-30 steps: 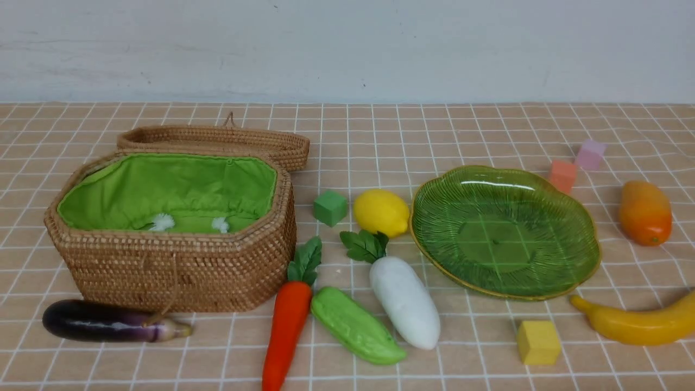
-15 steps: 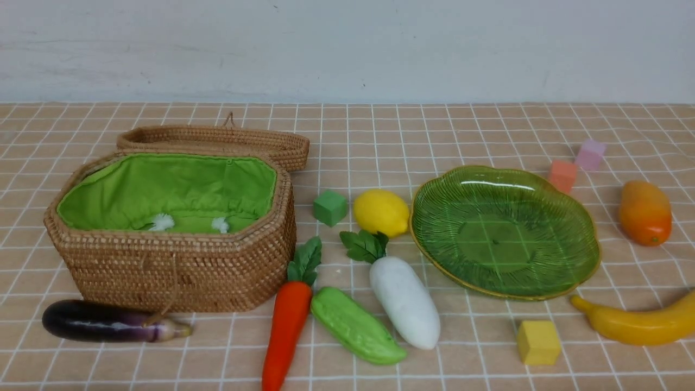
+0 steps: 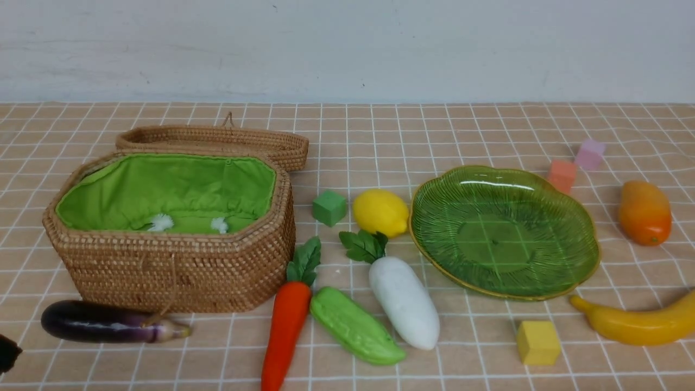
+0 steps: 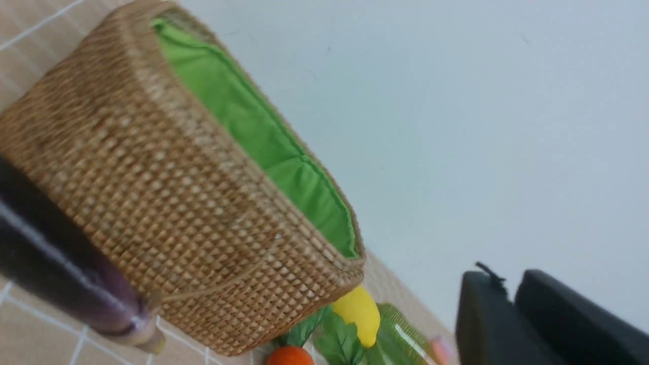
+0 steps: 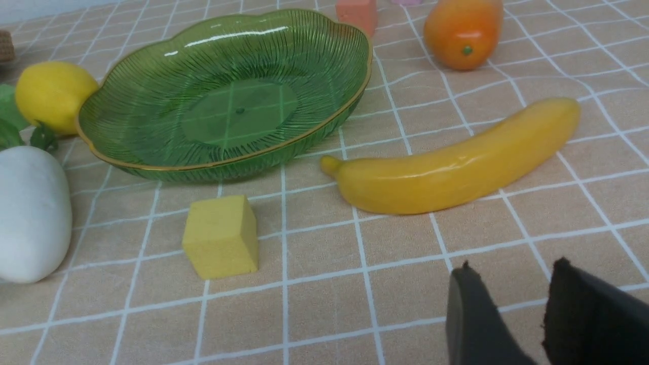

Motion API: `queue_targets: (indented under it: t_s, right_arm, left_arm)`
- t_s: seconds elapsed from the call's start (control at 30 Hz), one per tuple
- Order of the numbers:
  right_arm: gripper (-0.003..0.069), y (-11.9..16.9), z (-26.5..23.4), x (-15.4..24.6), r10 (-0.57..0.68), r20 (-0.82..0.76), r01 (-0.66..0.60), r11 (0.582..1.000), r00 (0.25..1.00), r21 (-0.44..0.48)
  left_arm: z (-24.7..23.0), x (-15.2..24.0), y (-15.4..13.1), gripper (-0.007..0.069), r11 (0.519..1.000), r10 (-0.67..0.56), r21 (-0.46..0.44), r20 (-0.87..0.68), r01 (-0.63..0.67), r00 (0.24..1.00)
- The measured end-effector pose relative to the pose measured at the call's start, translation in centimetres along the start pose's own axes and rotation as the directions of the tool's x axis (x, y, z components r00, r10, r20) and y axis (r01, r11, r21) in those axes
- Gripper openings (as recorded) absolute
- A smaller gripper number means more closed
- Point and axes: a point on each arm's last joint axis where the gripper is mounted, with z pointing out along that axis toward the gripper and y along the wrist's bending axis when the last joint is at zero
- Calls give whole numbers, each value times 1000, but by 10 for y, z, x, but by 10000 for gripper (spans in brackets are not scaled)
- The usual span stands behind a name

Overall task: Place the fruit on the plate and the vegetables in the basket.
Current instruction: Use the left arm to grab an eggplant and put it into the left basket

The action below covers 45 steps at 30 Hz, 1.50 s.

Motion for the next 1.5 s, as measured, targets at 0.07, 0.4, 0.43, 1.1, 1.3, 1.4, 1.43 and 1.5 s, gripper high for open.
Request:
queue_targets:
  t_s: [0.07, 0.4, 0.43, 1.1, 1.3, 1.4, 1.43, 1.5]
  right_arm:
    - [238, 0, 0, 0, -4, 1, 4, 1000, 1000, 1]
    - [238, 5, 1, -6, 348, 66, -342, 935, 935, -88]
    - [238, 6, 0, -9, 453, 78, -443, 888, 888, -121]
    - [71, 61, -85, -129, -122, -145, 20, 828, 982, -561]
    - [71, 63, -89, -133, -216, -147, 92, 807, 965, -584]
    - [75, 62, -89, -133, -228, -149, 101, 808, 962, -580]
    - [77, 62, -89, -133, -229, -149, 103, 809, 962, -579]
    - [80, 62, -89, -133, -231, -149, 105, 810, 962, -577]
  left_arm:
    - [8, -10, -15, -13, 988, 140, -47, -97, -145, 985]
    - [59, -28, -47, -13, 871, 328, -90, -626, -484, 707]
    - [66, -27, -47, -13, 858, 331, -79, -671, -508, 663]
    - [154, 2, -16, 34, 496, 684, 613, -712, -615, -157]
    - [176, 12, 8, 287, 330, 726, 716, -609, -615, -319]
    - [186, 11, 19, 443, 189, 736, 757, -531, -625, -420]
    - [192, 11, 25, 520, 122, 733, 774, -493, -622, -470]
    - [198, 15, 33, 578, 72, 721, 794, -459, -604, -518]
